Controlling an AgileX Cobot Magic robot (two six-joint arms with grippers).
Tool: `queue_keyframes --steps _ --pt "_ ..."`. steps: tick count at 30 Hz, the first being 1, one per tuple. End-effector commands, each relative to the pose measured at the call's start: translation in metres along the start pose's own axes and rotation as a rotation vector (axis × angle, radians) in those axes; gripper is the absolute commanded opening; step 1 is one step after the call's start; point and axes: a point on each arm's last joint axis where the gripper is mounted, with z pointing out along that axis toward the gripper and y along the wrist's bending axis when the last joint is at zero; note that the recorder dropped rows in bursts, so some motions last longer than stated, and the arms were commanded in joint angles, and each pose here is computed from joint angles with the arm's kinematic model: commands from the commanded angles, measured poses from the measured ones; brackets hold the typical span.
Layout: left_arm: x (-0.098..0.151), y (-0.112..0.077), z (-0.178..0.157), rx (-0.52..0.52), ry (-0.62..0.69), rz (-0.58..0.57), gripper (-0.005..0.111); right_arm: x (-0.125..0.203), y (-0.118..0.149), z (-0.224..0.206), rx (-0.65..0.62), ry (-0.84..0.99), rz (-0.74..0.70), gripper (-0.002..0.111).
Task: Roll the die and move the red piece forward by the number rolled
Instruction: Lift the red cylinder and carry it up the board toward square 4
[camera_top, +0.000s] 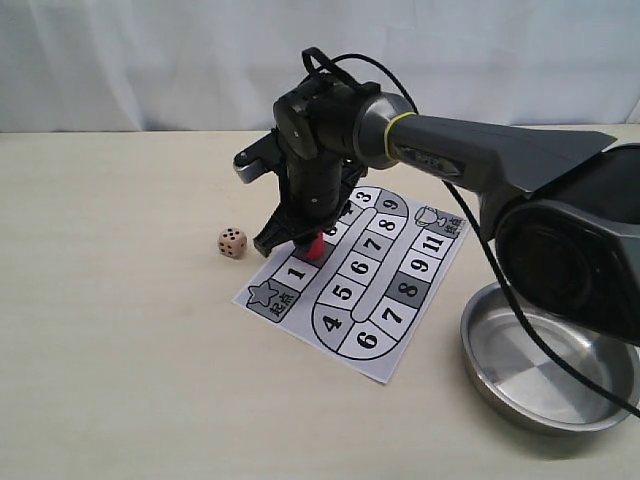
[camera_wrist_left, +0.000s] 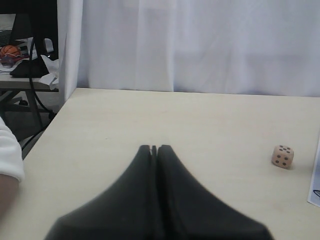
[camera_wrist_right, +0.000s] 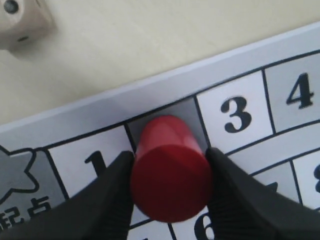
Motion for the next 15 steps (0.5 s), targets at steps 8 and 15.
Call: queue_keyframes --steps 8,15 --pt "0.000 0.000 0.000 0.001 -0.003 -0.006 0.000 -0.005 -0.015 -0.016 0.045 -0.077 0.009 0.004" --pt "0.000 0.000 0.000 0.001 -0.003 -0.006 0.000 -0.003 -0.048 -0.018 0.085 -0.121 0.117 0.004"
